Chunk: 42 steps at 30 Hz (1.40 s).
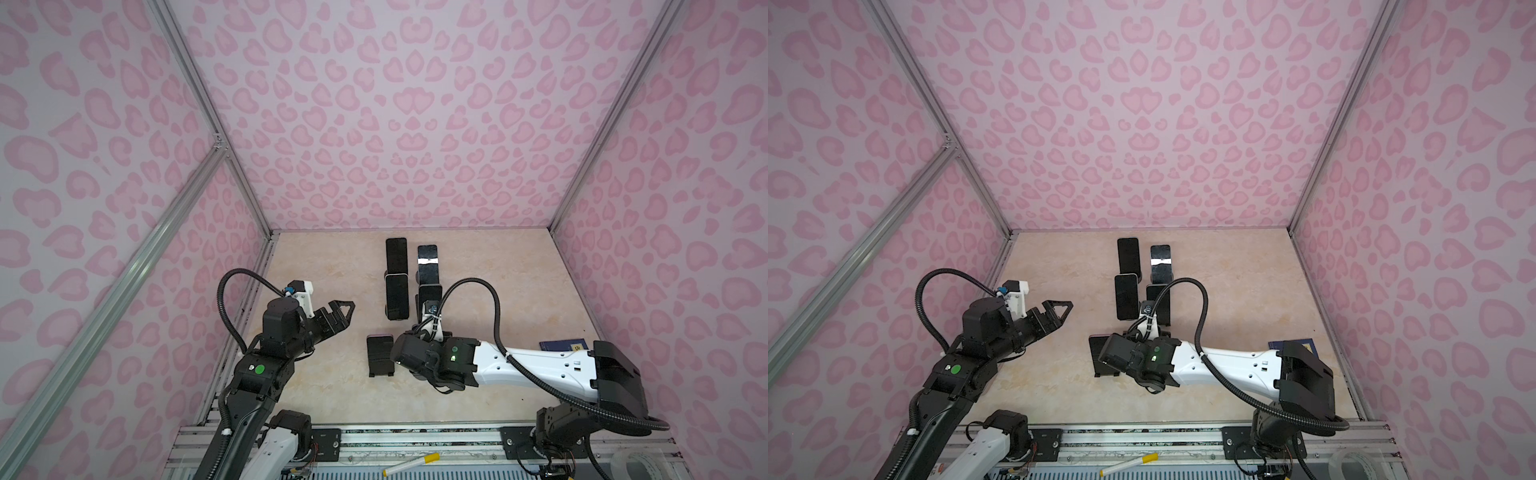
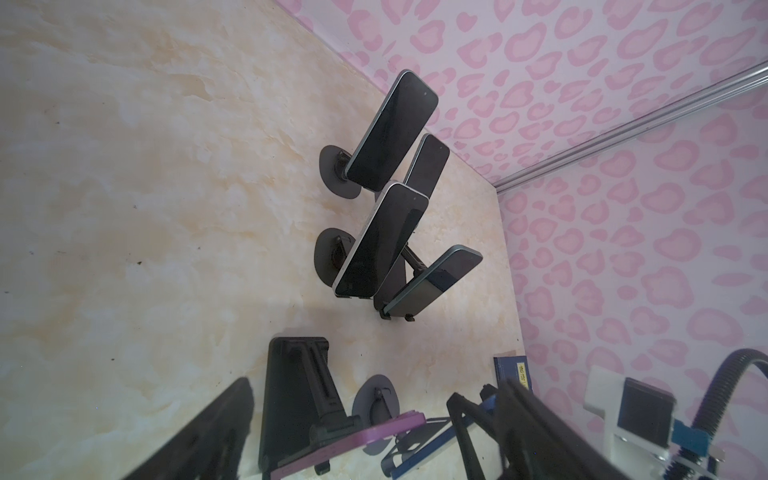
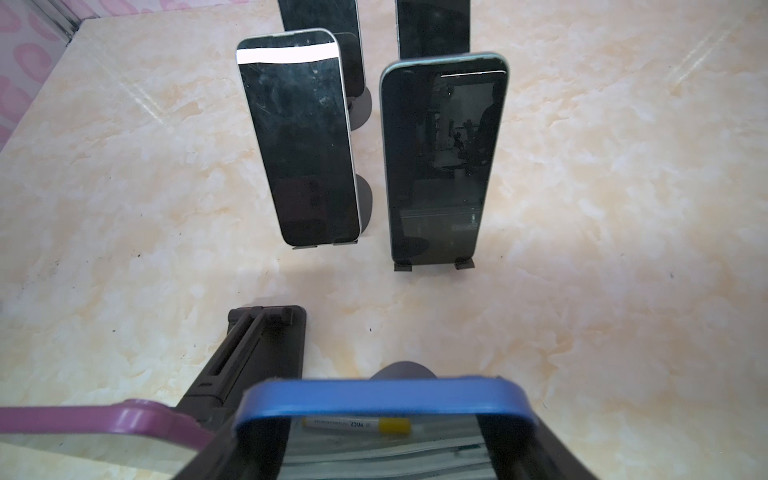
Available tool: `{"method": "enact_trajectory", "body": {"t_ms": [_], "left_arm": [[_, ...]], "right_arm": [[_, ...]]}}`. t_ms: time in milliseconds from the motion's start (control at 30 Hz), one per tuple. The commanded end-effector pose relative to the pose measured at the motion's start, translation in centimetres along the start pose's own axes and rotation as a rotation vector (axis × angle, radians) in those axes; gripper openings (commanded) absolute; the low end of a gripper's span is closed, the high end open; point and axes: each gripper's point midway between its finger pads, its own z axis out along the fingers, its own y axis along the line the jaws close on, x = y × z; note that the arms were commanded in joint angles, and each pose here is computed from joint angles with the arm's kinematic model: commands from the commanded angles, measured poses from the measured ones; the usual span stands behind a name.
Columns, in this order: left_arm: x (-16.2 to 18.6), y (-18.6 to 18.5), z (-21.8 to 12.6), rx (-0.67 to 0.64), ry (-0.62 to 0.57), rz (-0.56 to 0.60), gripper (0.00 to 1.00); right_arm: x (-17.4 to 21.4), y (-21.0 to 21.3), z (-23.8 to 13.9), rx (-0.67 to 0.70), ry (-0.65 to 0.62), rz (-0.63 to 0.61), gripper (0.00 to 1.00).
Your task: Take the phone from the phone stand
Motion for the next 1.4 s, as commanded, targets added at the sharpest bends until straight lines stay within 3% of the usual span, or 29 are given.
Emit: {"method": "enact_trajectory", "body": {"t_ms": [0, 567, 933, 1367], "left_arm": [[-0.8, -1.5, -0.2, 0.053, -0.017, 0.013, 0.93], [-2.6, -5.6, 0.0, 0.149, -0.020, 0.057, 0.92], [-0.8, -9.2, 0.8, 0.245, 0.068, 0.155, 0.90], [1.2, -12.8, 2.2, 0.298, 0.139, 0.263, 0.90]], "right_arm": [[-0.5, 0.0, -0.3, -0.007, -0.024, -0.006, 0.67], [-3.2, 0.2, -2.3, -0.037, -0.068, -0.056, 0.66], [-5.7, -1.0, -3.6, -0.028, -0.109, -0.084, 0.65], [-8.0, -7.3, -3.2, 0.055, -0.105, -0.113, 0.63]]}}
